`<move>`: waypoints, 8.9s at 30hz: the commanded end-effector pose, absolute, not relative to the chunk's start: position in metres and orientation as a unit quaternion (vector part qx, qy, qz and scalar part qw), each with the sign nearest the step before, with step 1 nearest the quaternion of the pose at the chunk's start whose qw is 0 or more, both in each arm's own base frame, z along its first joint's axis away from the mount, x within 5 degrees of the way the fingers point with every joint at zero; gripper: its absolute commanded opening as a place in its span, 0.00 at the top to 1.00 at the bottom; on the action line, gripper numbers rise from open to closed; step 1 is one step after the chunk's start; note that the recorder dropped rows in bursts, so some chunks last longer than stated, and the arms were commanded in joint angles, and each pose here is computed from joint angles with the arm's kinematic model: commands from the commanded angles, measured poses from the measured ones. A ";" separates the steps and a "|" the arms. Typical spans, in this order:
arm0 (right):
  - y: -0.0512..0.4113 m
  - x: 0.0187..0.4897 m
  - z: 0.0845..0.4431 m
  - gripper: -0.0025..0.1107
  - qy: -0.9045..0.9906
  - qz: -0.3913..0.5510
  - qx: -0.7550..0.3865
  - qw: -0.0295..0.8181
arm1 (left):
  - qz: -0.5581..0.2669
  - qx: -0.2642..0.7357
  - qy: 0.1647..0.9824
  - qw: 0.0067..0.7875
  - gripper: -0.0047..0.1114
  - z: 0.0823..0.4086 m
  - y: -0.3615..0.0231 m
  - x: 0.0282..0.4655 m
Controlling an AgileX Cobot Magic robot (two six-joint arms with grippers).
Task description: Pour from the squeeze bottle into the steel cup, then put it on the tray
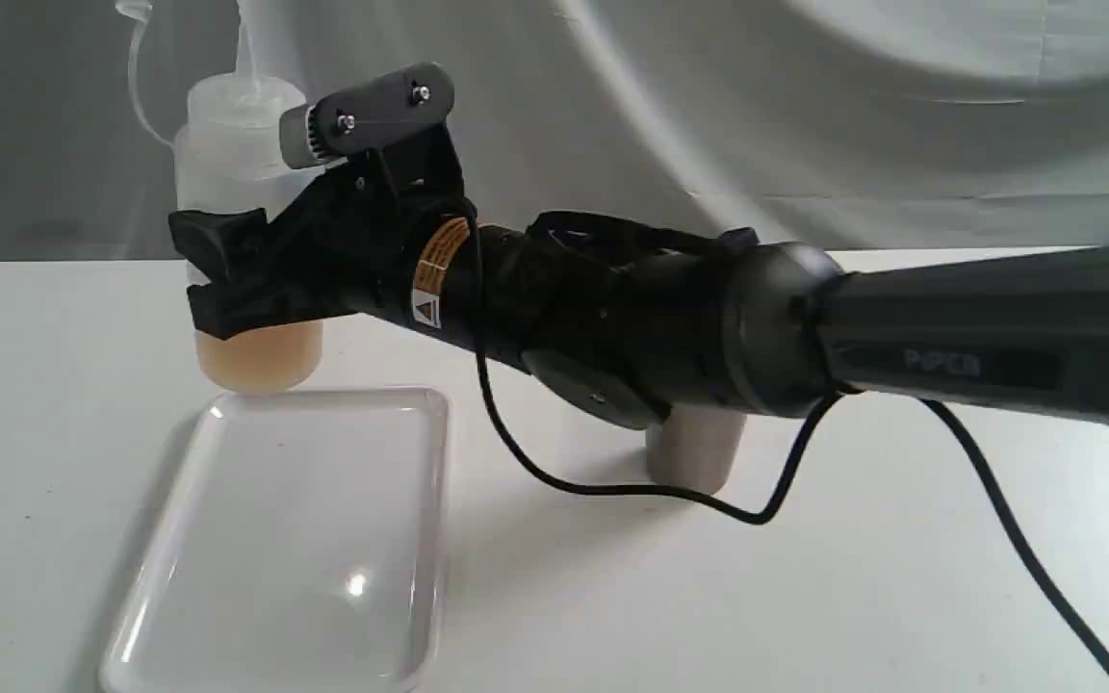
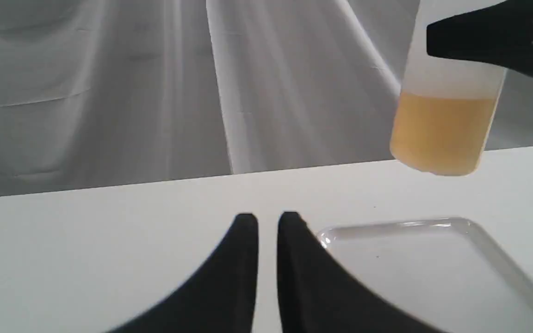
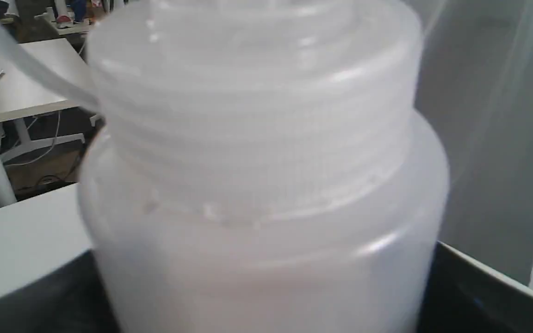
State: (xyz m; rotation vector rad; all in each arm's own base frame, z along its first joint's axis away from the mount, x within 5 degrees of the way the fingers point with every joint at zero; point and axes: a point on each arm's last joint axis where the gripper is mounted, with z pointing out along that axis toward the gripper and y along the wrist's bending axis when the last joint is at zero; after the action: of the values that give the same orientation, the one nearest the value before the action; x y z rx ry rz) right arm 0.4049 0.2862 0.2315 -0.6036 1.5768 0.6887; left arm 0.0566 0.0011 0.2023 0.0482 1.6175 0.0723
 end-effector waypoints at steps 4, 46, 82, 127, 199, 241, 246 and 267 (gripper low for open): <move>0.295 0.403 0.229 0.98 0.661 0.291 -0.274 0.635 | 0.029 0.022 0.723 0.690 0.89 0.201 0.001 0.056; 0.312 0.404 0.136 0.98 0.733 0.231 -0.284 0.574 | 0.029 0.022 0.723 0.690 0.89 0.201 0.001 0.056; 0.317 0.401 0.128 0.66 0.742 0.251 -0.263 0.564 | 0.030 0.023 0.723 0.690 0.89 0.201 0.001 0.056; 0.324 0.395 0.129 0.24 0.747 0.277 -0.243 0.553 | 0.030 0.023 0.723 0.690 0.89 0.201 0.001 0.056; 0.202 0.175 0.254 0.86 0.721 0.309 -0.299 0.543 | 0.030 0.023 0.723 0.690 0.89 0.201 0.001 0.056; 0.128 0.113 0.231 0.98 0.703 0.298 -0.289 0.577 | 0.029 0.022 0.723 0.690 0.89 0.201 0.001 0.056; 0.123 0.108 0.218 0.98 0.715 0.292 -0.294 0.563 | 0.029 0.022 0.723 0.690 0.89 0.201 0.001 0.056; 0.081 0.075 0.208 0.98 0.776 0.239 -0.305 0.497 | 0.029 0.022 0.723 0.690 0.89 0.201 0.001 0.056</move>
State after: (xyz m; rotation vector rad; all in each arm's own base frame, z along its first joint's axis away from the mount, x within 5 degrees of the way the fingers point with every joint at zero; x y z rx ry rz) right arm 0.0795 0.0864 0.2114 -0.7278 1.8366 0.5976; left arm 0.0566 0.0011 0.2023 0.0482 1.6175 0.0723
